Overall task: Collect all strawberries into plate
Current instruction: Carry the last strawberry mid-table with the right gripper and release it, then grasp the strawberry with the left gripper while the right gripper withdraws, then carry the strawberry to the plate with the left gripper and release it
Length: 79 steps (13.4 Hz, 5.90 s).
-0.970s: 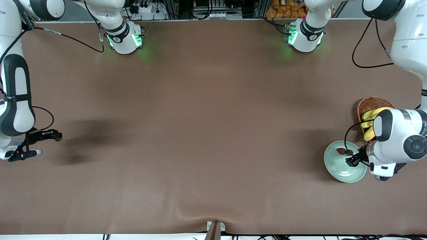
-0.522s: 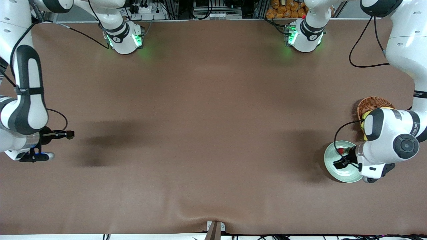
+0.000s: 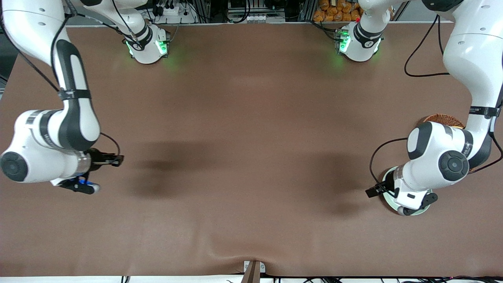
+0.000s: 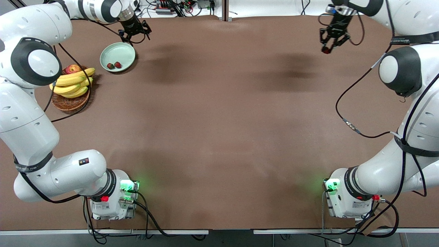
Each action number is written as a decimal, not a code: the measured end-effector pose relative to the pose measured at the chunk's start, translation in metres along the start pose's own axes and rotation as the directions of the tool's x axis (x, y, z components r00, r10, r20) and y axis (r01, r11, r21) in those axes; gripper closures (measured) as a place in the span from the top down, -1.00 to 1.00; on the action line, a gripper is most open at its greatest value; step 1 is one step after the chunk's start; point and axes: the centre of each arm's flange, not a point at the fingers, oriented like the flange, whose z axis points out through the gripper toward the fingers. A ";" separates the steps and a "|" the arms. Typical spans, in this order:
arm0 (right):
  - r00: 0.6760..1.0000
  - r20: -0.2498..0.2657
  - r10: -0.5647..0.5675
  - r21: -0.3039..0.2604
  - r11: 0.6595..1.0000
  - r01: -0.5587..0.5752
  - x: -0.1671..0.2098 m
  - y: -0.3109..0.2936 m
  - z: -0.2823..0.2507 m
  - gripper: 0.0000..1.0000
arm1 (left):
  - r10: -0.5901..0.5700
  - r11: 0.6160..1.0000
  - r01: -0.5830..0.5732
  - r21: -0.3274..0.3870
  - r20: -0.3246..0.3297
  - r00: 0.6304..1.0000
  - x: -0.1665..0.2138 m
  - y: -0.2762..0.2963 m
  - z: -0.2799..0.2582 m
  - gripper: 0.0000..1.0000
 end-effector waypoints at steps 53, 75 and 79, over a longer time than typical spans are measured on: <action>0.998 -0.063 0.022 0.016 1.000 -0.021 -0.033 -0.057 -0.100 1.00 | -0.378 0.923 0.376 -0.077 -0.017 0.926 -0.324 0.307 0.119 1.00; 0.943 -0.208 -0.260 -0.069 0.966 0.251 -0.162 0.104 -0.237 1.00 | -0.412 0.911 0.412 -0.009 -0.040 0.910 -0.338 0.299 0.160 0.45; 0.942 -0.207 -0.265 -0.070 0.964 0.256 -0.162 0.101 -0.236 1.00 | -0.410 0.912 0.410 -0.004 -0.041 0.911 -0.339 0.299 0.161 0.29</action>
